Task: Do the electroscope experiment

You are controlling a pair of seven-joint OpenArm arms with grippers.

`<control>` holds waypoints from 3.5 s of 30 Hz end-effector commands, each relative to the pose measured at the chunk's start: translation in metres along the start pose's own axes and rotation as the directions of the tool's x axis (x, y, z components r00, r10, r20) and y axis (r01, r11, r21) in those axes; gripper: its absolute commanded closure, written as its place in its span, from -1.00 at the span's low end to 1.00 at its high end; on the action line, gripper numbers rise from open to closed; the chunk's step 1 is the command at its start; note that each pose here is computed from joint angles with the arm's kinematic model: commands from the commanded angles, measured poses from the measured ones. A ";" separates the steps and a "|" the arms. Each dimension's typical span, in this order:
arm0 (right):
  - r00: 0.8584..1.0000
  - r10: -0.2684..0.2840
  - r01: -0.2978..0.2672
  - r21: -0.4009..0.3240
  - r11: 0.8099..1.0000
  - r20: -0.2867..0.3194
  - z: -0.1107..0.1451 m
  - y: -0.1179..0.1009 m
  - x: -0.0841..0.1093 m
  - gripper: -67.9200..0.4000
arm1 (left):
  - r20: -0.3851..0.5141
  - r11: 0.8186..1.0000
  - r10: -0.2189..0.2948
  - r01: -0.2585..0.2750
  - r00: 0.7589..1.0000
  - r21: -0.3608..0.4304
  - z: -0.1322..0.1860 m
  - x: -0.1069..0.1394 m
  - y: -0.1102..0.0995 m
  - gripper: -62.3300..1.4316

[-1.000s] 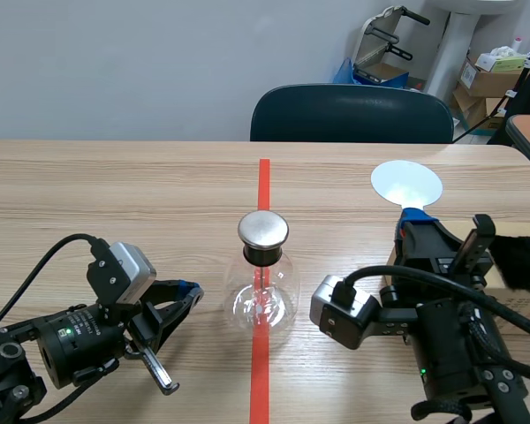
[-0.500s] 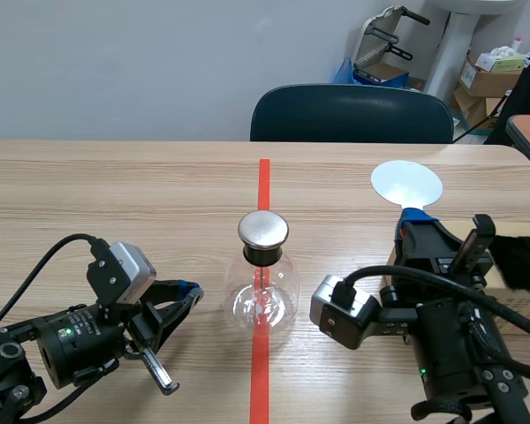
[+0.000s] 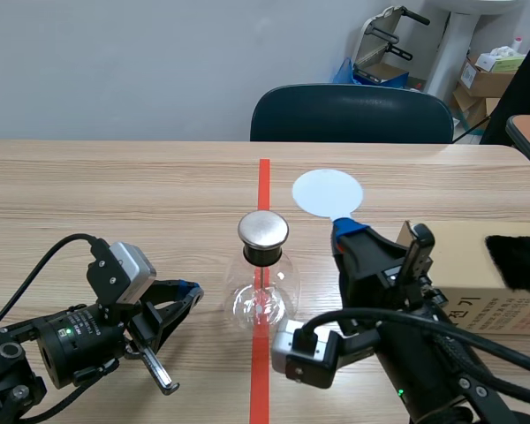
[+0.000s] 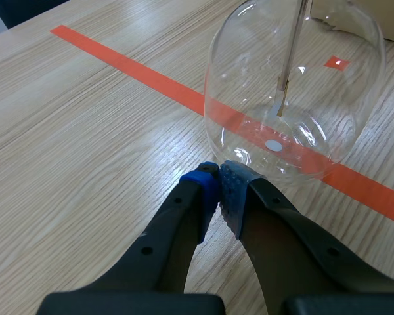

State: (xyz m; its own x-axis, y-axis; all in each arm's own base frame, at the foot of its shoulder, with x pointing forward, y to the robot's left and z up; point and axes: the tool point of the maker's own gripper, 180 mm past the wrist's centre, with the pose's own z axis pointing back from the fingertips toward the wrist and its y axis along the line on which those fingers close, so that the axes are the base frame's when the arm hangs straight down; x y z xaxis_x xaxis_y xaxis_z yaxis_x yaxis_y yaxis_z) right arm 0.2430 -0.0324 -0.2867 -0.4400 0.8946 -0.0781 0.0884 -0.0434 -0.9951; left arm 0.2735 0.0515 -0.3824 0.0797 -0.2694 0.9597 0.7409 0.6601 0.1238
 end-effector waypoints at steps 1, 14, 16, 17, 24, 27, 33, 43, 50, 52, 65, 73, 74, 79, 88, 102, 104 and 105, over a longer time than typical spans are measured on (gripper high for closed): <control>0.999 0.020 -0.019 -0.029 0.999 0.025 -0.003 -0.008 -0.001 0.94 | 0.046 1.000 -0.003 0.003 0.999 0.001 -0.005 0.014 0.001 0.83; 0.963 0.026 -0.019 -0.030 0.999 0.268 0.003 -0.007 0.043 0.94 | 0.046 1.000 -0.003 0.003 0.999 0.001 -0.005 0.014 0.001 0.83; 0.961 0.027 -0.019 -0.030 0.999 0.276 0.004 -0.007 0.044 0.94 | 0.046 1.000 -0.003 0.003 0.999 0.001 -0.005 0.014 0.001 0.83; 0.961 0.027 -0.019 -0.030 0.999 0.276 0.004 -0.007 0.044 0.94 | 0.046 1.000 -0.003 0.003 0.999 0.001 -0.005 0.014 0.001 0.83; 0.961 0.027 -0.019 -0.030 0.999 0.276 0.004 -0.007 0.044 0.94 | 0.046 1.000 -0.003 0.003 0.999 0.001 -0.005 0.014 0.001 0.83; 0.961 0.027 -0.019 -0.030 0.999 0.276 0.004 -0.007 0.044 0.94 | 0.046 1.000 -0.003 0.003 0.999 0.001 -0.005 0.014 0.001 0.83; 0.966 0.026 -0.019 -0.030 0.999 0.258 0.003 -0.007 0.041 0.94 | 0.046 1.000 -0.003 0.003 0.999 0.001 -0.005 0.014 0.001 0.83; 0.999 0.018 -0.019 -0.029 0.999 -0.031 -0.003 -0.008 -0.011 0.94 | 0.046 1.000 -0.003 0.003 0.999 0.001 -0.005 0.014 0.001 0.83; 0.958 0.010 -0.019 -0.029 0.999 -0.288 0.004 -0.009 -0.058 0.94 | 0.046 1.000 -0.003 0.003 0.999 0.001 -0.005 0.014 0.001 0.83; 0.939 0.008 -0.019 -0.029 0.999 -0.345 0.008 -0.009 -0.068 0.94 | 0.046 1.000 -0.003 0.003 0.999 0.001 -0.005 0.014 0.001 0.83; 0.908 0.005 -0.019 -0.029 0.999 -0.418 0.013 -0.009 -0.081 0.94 | 0.045 1.000 -0.003 0.003 0.999 0.001 -0.005 0.014 0.001 0.83; 0.980 0.013 -0.019 -0.029 0.999 -0.200 0.000 -0.008 -0.042 0.94 | 0.045 1.000 -0.003 0.003 0.999 0.001 -0.005 0.014 0.001 0.83; 0.986 0.014 -0.019 -0.029 0.999 -0.166 -0.001 -0.008 -0.036 0.94 | 0.045 1.000 -0.003 0.003 0.999 0.001 -0.005 0.014 0.001 0.83; 1.000 0.020 -0.019 -0.029 0.999 0.004 -0.003 -0.008 -0.005 0.94 | 0.045 1.000 -0.003 0.003 0.999 0.001 -0.005 0.014 0.001 0.83; 0.969 0.026 -0.019 -0.029 0.999 0.245 0.002 -0.007 0.038 0.94 | 0.045 1.000 -0.003 0.003 0.999 0.001 -0.005 0.014 0.001 0.83; 0.961 0.027 -0.019 -0.029 0.999 0.276 0.004 -0.007 0.044 0.94 | 0.045 1.000 -0.003 0.003 0.999 0.001 -0.005 0.014 0.001 0.83; 0.961 0.027 -0.019 -0.029 0.999 0.276 0.004 -0.007 0.044 0.94 | 0.045 1.000 -0.003 0.003 0.999 0.001 -0.005 0.014 0.001 0.83; 0.961 0.027 -0.019 -0.029 0.999 0.276 0.004 -0.007 0.044 0.94 | 0.045 1.000 -0.003 0.003 0.999 0.001 -0.005 0.014 0.001 0.83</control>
State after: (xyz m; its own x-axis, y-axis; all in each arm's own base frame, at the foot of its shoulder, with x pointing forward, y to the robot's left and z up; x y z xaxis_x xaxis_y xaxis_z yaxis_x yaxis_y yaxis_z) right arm 0.2135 0.0106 -0.2914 -0.6780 0.7290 -0.0946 0.0892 -0.0461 -0.9949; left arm 0.2735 0.0515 -0.3824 0.0797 -0.2694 0.9597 0.7409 0.6601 0.1238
